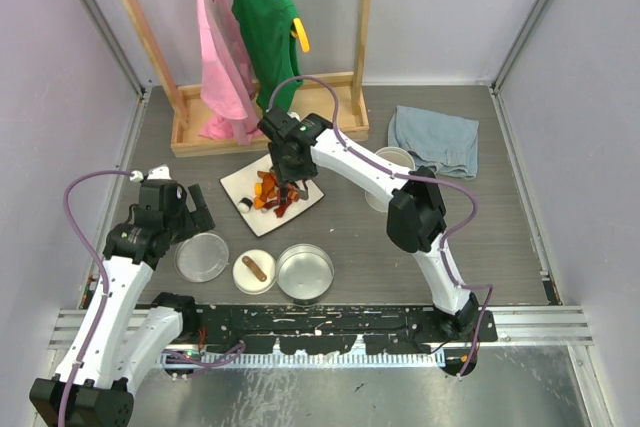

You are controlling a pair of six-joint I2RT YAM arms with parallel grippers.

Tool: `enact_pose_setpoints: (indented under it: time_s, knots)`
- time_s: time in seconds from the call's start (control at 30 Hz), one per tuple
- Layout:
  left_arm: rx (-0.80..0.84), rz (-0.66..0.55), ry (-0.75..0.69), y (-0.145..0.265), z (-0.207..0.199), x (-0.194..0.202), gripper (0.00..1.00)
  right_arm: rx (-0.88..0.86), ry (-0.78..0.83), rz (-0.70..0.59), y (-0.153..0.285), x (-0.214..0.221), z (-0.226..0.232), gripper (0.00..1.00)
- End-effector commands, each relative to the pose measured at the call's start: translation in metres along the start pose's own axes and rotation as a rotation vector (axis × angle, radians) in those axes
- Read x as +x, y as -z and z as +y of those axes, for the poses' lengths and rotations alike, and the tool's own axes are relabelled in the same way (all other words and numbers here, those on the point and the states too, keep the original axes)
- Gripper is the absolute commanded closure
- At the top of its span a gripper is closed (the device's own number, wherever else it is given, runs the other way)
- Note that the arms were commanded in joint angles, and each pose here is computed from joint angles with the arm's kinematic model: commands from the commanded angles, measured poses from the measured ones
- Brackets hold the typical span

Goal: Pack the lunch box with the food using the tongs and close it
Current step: Pick up the fake food from the plate.

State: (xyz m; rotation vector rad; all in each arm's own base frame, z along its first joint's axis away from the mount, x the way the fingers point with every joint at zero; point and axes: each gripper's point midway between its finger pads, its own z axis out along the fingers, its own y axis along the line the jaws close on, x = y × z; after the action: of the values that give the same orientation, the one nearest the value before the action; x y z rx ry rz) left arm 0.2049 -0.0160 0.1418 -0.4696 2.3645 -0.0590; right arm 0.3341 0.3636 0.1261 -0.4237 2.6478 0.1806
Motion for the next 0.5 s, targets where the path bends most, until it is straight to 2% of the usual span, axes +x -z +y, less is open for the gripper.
enact_pose_setpoints:
  time_s: [0.0, 0.27, 0.47]
  knots:
    - [0.016, -0.046, 0.019, 0.0003, -0.0040, -0.0113, 0.00, 0.000, 0.006, -0.038, 0.0078, -0.0134, 0.0005, 0.47]
    - [0.016, -0.045, 0.018, 0.0004, -0.0040, -0.0111, 0.00, 0.008, 0.012, -0.024, 0.0049, -0.0102, -0.0004, 0.47]
    - [0.014, -0.045, 0.018, 0.0003, -0.0037, -0.0111, 0.00, 0.002, -0.001, -0.051, 0.0134, -0.0151, -0.0012, 0.53]
